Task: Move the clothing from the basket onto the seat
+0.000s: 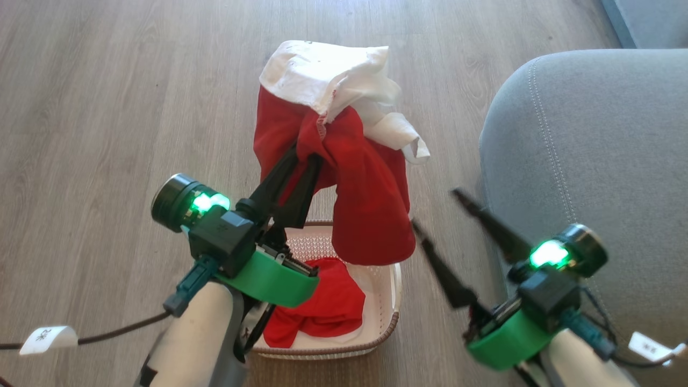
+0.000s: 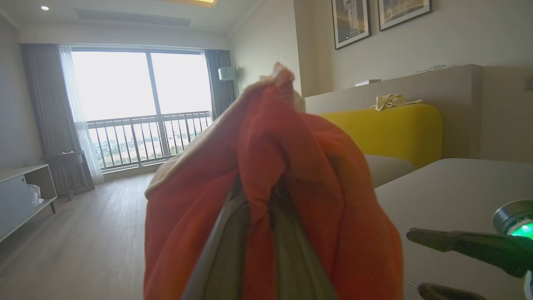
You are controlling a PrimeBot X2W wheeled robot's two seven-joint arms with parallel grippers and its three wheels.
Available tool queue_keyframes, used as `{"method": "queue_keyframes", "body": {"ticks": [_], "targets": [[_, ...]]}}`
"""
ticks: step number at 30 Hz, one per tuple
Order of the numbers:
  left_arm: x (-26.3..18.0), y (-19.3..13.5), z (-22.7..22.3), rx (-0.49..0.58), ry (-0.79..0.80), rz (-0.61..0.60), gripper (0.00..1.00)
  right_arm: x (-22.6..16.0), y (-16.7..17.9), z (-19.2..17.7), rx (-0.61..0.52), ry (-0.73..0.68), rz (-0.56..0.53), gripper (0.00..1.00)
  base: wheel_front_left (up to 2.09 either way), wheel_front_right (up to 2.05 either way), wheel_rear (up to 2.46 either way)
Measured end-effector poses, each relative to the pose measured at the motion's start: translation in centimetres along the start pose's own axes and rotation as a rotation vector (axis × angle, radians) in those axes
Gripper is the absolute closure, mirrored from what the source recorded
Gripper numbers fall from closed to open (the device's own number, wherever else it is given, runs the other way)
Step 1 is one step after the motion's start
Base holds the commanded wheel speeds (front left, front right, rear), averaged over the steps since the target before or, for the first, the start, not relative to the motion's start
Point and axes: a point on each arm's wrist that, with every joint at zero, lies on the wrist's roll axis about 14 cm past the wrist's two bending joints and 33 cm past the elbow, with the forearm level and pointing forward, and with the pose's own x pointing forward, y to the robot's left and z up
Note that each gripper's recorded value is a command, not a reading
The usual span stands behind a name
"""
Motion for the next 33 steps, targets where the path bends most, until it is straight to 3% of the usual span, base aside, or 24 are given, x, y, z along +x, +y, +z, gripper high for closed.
{"method": "queue_keyframes", "body": {"ticks": [5, 33], "targets": [[0.0, 0.1, -0.1, 0.000, 0.003, 0.002, 1.00, -0.4, 2.9, 0.5, -0.009, -0.008, 0.122, 0.00, 0.00, 0.00, 0.00], [-1.2, -5.3, -0.5, -0.044, 0.034, -0.176, 1.00, 2.8, 4.8, 0.4, -0.038, -0.033, 0.189, 0.00, 0.00, 0.00, 0.00]]}}
